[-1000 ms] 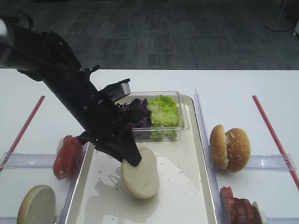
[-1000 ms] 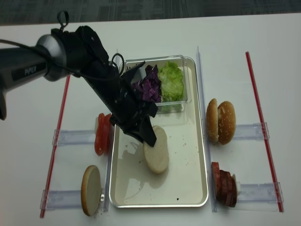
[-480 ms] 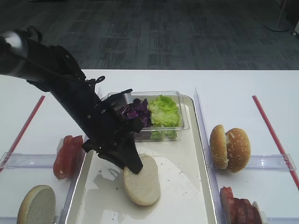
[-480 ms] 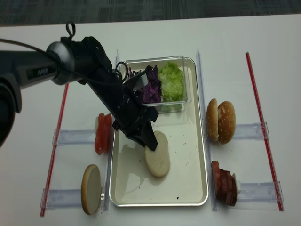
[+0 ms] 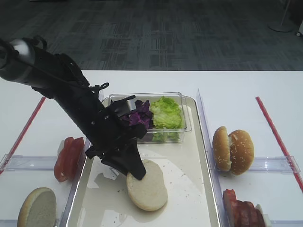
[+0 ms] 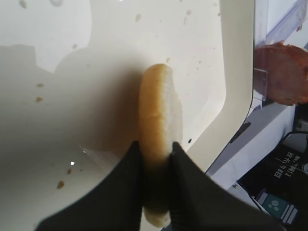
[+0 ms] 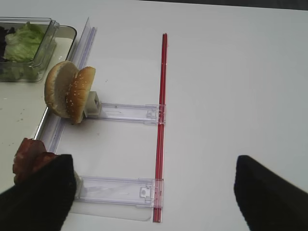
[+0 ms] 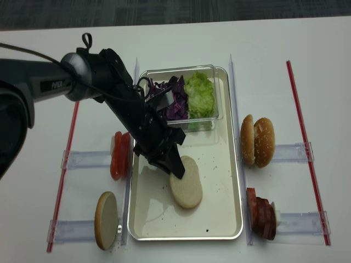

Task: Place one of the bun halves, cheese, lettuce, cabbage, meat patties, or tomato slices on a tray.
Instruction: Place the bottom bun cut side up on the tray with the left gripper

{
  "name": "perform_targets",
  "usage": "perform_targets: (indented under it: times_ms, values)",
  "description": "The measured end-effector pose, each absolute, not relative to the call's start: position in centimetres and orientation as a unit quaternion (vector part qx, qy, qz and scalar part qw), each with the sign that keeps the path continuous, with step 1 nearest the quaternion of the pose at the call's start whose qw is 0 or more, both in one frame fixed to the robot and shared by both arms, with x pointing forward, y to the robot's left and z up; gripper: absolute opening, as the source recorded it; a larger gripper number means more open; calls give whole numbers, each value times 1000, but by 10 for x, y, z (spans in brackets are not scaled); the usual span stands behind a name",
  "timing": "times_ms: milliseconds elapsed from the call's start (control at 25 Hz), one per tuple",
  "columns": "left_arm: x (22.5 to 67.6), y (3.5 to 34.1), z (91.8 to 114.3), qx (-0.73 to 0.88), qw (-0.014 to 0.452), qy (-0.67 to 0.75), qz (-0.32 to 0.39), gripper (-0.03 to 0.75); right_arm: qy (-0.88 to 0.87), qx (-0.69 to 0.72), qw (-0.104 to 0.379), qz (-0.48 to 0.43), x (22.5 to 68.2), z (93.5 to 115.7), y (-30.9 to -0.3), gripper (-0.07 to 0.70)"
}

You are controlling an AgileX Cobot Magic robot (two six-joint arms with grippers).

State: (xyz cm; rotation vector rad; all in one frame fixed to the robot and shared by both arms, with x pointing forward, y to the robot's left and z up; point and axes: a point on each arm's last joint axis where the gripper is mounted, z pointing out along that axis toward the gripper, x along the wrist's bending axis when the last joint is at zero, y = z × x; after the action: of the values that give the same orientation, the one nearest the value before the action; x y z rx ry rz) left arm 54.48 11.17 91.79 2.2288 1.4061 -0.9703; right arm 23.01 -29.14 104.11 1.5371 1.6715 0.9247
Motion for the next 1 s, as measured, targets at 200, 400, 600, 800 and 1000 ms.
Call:
perform_targets:
  times_ms: [200, 400, 600, 800, 1000]
  values:
    - [545, 112, 918, 783, 165, 493, -340, 79, 642, 590, 338, 355, 230, 1041, -291, 678]
    - [545, 113, 918, 787, 162, 491, -337, 78, 642, 590, 338, 355, 230, 1041, -291, 678]
    - [545, 113, 917, 789, 159, 490, -335, 80, 642, 590, 338, 355, 230, 1041, -291, 678]
    - [545, 113, 917, 790, 158, 489, -334, 157, 642, 590, 338, 355, 230, 1041, -291, 678]
    - [545, 114, 917, 791, 157, 489, -333, 225, 642, 590, 338, 355, 230, 1041, -291, 678]
